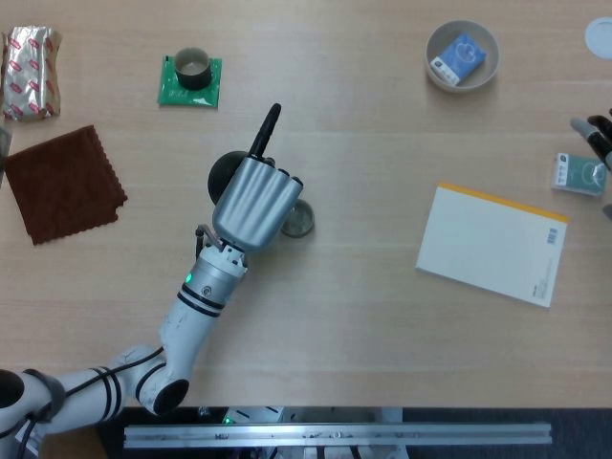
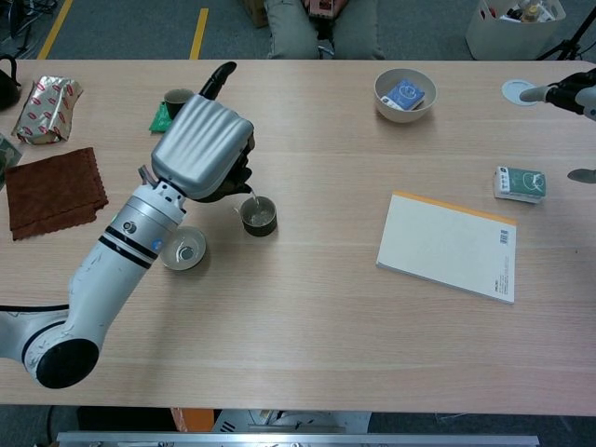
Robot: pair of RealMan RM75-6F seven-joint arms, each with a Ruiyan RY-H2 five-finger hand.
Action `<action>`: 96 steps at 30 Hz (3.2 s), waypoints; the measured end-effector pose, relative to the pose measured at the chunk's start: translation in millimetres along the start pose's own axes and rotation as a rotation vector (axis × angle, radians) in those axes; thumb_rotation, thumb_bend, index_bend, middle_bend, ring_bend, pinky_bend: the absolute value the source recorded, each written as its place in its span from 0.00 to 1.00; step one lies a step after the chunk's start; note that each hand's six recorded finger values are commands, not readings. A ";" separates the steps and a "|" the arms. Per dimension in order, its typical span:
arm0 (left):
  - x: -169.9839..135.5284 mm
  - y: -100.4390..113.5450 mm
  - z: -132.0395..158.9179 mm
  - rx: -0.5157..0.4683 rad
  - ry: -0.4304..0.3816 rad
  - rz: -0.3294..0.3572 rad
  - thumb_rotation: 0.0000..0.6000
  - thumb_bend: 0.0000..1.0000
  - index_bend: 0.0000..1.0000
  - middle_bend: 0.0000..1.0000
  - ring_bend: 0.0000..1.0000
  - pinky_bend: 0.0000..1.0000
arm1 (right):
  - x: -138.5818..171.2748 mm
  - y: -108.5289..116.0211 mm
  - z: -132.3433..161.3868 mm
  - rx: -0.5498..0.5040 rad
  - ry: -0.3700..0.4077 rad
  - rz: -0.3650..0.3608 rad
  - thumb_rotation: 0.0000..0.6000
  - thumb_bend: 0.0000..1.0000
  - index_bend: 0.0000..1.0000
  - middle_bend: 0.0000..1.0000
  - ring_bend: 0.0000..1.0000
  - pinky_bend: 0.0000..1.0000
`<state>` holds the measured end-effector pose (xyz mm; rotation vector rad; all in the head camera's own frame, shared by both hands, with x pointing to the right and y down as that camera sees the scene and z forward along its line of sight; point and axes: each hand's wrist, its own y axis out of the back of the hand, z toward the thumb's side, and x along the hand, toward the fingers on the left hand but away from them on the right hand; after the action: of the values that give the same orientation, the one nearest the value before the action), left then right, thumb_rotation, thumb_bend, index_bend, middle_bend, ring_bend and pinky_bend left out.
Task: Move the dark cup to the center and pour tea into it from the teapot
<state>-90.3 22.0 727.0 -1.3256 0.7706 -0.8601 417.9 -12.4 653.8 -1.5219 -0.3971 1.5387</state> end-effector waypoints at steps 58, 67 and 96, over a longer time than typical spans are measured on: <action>-20.6 -38.0 -101.8 -0.530 0.336 -0.136 1.00 0.22 0.92 0.98 0.78 0.06 | -6.9 -2.2 12.8 -0.020 0.000 0.024 1.00 0.20 0.00 0.11 0.00 0.00; -28.2 -55.9 -113.4 -0.514 0.370 -0.161 1.00 0.22 0.90 0.96 0.75 0.06 | -7.2 -2.9 13.7 -0.025 -0.002 0.030 1.00 0.20 0.00 0.11 0.00 0.00; -44.3 -77.4 -120.4 -0.529 0.436 -0.221 1.00 0.22 0.76 0.83 0.62 0.06 | -7.1 -4.8 10.4 -0.035 -0.013 0.039 1.00 0.20 0.00 0.11 0.00 0.00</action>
<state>-223.4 -1.1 791.9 -1.7352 1.2701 -1.1960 408.9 -11.5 663.8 -1.5557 -0.4058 1.5806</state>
